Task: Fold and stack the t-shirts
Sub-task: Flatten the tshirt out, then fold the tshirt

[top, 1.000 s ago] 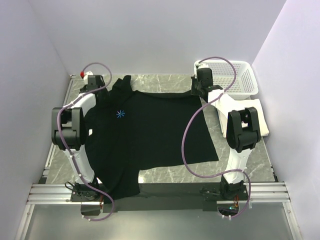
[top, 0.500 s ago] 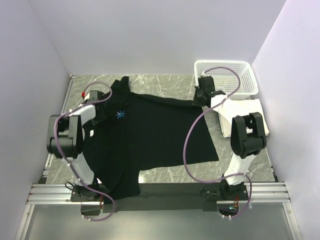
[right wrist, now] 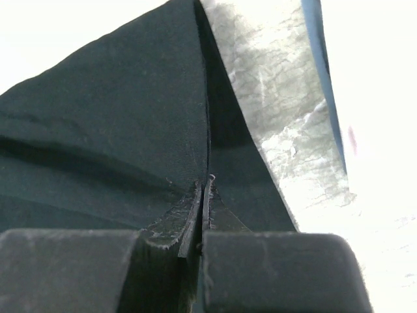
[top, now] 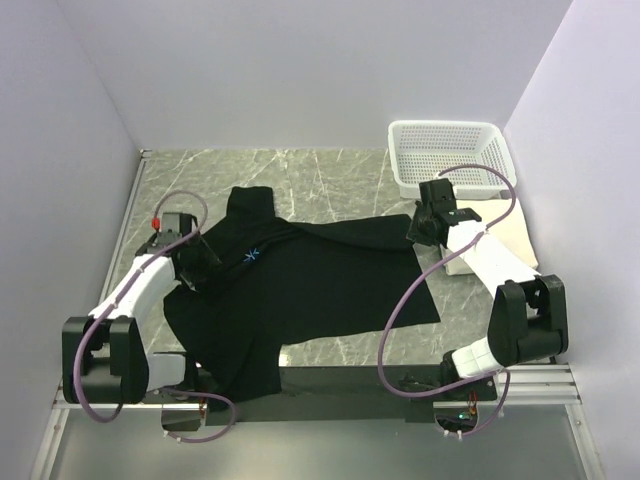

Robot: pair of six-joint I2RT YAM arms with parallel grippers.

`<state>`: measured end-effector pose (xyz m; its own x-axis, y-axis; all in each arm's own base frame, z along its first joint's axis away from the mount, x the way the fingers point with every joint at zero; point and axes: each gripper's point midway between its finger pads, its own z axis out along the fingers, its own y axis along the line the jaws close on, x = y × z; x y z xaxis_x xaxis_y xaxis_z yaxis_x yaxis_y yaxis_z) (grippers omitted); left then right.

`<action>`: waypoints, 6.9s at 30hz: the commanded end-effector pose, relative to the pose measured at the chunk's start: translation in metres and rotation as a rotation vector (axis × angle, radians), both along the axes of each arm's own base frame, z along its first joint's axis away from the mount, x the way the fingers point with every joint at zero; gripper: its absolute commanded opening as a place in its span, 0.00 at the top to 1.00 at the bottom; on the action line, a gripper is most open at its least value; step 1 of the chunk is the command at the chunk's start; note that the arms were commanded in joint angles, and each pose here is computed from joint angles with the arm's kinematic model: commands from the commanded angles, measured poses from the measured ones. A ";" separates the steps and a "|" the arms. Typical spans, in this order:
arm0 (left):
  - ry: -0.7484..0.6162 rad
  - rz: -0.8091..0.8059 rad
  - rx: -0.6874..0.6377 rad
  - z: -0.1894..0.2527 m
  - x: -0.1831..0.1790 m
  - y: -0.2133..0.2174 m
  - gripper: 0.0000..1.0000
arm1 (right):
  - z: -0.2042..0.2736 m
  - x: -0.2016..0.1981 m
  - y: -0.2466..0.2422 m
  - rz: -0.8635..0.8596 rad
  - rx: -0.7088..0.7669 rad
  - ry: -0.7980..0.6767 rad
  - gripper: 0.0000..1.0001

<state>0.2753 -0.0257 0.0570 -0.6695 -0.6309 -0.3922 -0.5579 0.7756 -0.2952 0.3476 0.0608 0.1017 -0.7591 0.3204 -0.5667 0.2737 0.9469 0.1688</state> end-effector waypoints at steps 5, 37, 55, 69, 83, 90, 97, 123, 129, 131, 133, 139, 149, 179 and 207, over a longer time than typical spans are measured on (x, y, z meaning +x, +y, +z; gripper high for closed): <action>-0.277 -0.065 0.124 0.084 0.102 0.014 0.41 | 0.019 0.007 0.012 0.063 0.046 -0.064 1.00; -0.218 -0.273 0.159 -0.008 0.269 -0.025 0.56 | 0.023 -0.002 0.024 0.112 0.101 -0.096 1.00; -0.233 -0.251 0.893 0.116 0.250 -0.029 0.31 | 0.025 -0.001 0.020 0.114 0.078 -0.099 1.00; -0.420 -0.126 0.195 0.087 0.253 -0.006 0.30 | 0.023 -0.003 0.021 0.122 0.077 -0.100 1.00; -0.337 -0.007 0.165 0.023 0.278 0.028 0.50 | 0.021 -0.007 0.021 0.129 0.081 -0.097 1.00; -0.306 -0.030 0.205 0.005 0.282 0.031 0.50 | 0.021 -0.007 0.019 0.127 0.074 -0.099 1.00; -0.311 -0.051 0.231 0.003 0.294 0.026 0.47 | 0.021 -0.007 0.020 0.130 0.071 -0.098 1.00; -0.021 -0.195 0.389 -0.052 0.290 -0.001 0.59 | 0.018 -0.007 0.023 0.130 0.088 -0.083 1.00; 0.079 -0.189 0.391 -0.073 0.276 0.005 0.86 | 0.019 -0.007 0.022 0.128 0.089 -0.088 1.00; 0.085 -0.174 0.395 -0.073 0.276 0.009 0.95 | 0.018 -0.009 0.022 0.126 0.086 -0.084 1.00; 0.072 -0.151 0.408 -0.067 0.278 0.019 0.99 | 0.019 -0.009 0.021 0.122 0.086 -0.087 1.00; -0.096 -0.116 0.482 -0.004 0.300 0.040 0.99 | 0.025 0.001 0.023 0.115 0.088 -0.109 1.00; -0.408 -0.068 0.592 0.126 0.345 0.065 0.99 | 0.074 0.090 0.008 0.028 -0.005 -0.285 1.00; -0.657 -0.067 0.617 0.217 0.342 0.079 0.99 | 0.065 0.222 0.028 0.203 -0.087 -0.395 1.00; -0.621 -0.091 0.463 0.232 0.229 0.053 0.99 | 0.081 0.206 0.005 0.172 -0.097 -0.399 1.00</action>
<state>0.5059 0.0368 0.2675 -0.3415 -0.2411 -0.9084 -0.3572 0.9273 -0.1118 0.5494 0.0817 0.1364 -0.6131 0.1211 -0.7807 0.0126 0.9896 0.1436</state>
